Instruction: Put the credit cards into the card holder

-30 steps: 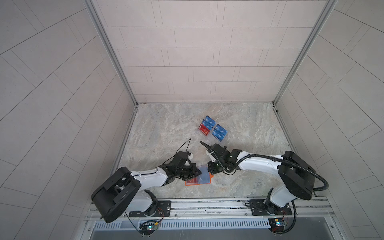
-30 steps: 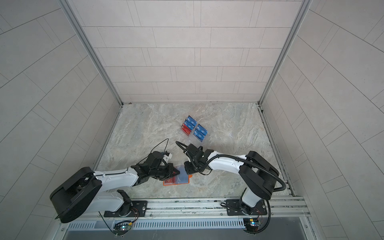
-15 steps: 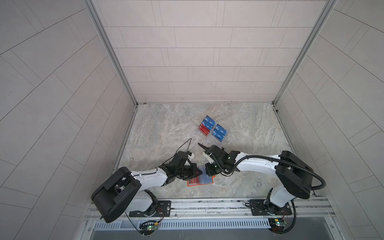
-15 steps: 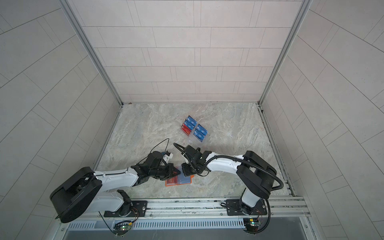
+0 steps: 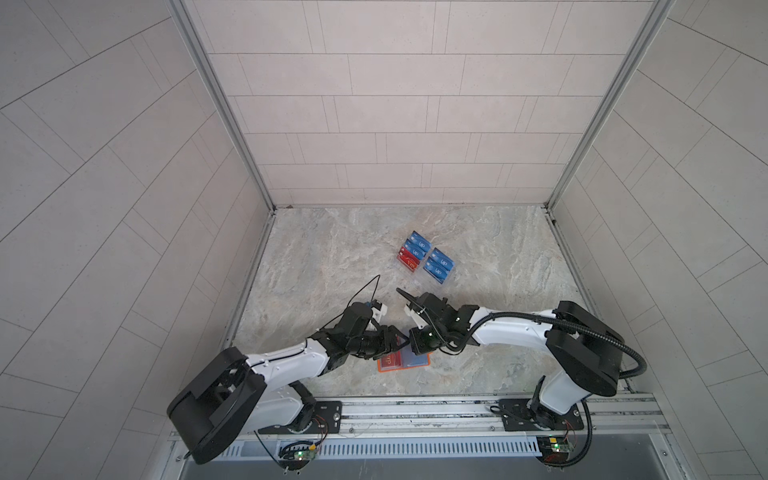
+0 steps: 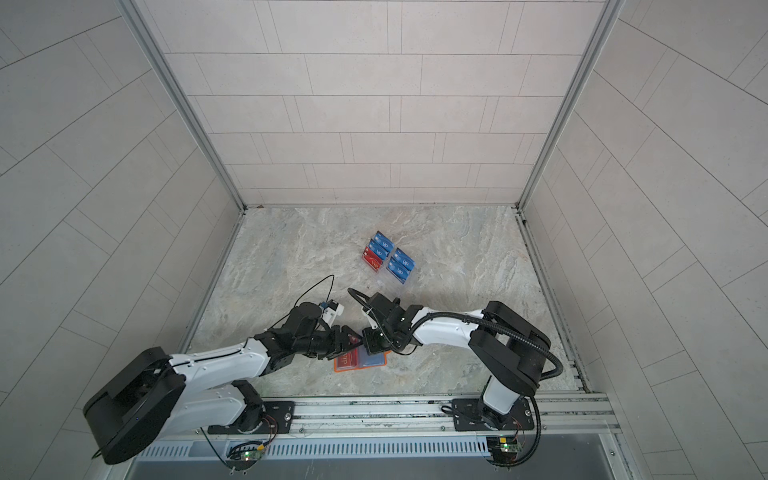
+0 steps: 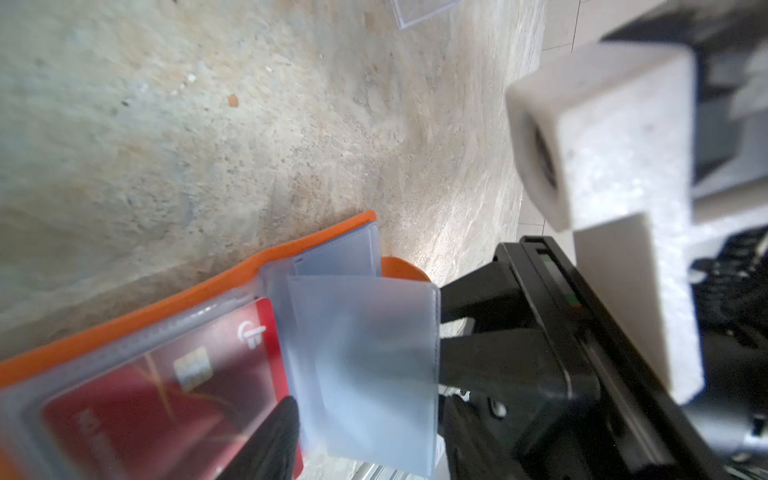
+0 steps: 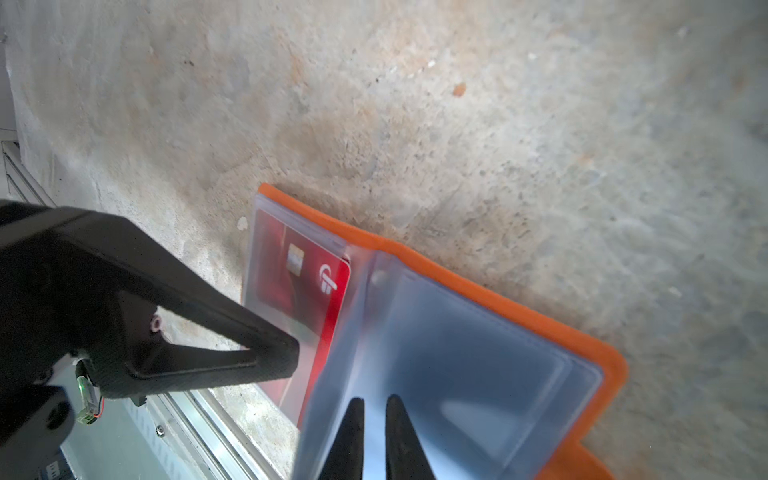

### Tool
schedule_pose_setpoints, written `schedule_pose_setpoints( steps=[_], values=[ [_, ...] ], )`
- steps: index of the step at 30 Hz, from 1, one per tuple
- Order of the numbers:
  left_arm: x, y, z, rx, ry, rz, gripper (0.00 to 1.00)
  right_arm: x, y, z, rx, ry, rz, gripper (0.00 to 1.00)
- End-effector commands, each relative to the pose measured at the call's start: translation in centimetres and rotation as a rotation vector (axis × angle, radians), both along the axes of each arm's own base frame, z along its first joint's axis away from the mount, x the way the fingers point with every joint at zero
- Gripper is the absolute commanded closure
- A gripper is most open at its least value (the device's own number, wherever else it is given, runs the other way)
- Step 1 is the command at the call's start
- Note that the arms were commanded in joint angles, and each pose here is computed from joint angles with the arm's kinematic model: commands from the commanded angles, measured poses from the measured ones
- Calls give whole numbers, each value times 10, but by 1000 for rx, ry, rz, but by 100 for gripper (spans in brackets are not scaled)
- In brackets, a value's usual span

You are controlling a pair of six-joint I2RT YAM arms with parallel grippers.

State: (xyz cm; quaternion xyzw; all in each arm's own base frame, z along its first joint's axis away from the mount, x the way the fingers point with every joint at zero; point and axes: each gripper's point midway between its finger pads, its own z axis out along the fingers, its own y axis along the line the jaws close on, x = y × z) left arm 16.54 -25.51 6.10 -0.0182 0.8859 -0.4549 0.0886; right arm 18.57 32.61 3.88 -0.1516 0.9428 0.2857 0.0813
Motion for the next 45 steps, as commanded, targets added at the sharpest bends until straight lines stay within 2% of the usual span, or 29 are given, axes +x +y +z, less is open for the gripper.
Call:
schedule_pose_setpoints(
  steps=[1, 8, 14, 18, 20, 27, 36, 45],
  values=[
    [-1, 12, 3, 50, -11, 22, 38, 0, 2, 1, 12, 0, -7, 85],
    [2, 62, 3, 160, -34, 163, 43, -5, 17, 7, 59, 7, 28, 85],
    [1, 76, 7, 174, -43, 197, 50, -10, 34, 3, 76, 27, 59, 85],
    [-5, 75, 0, 187, -20, 164, 61, -7, 37, -4, 64, 33, 57, 85],
    [-8, 70, -2, 178, -4, 131, 64, -6, 38, -8, 56, 38, 57, 85],
    [-13, 49, -16, 192, 14, 54, 65, 0, 38, -9, 55, 36, 1, 85],
    [-9, 55, -39, 291, 38, 54, 65, 11, 28, 14, 87, -19, -85, 85],
    [-6, 59, -41, 374, 23, -13, 65, 36, 9, 51, 94, -86, -134, 84]
  ],
)
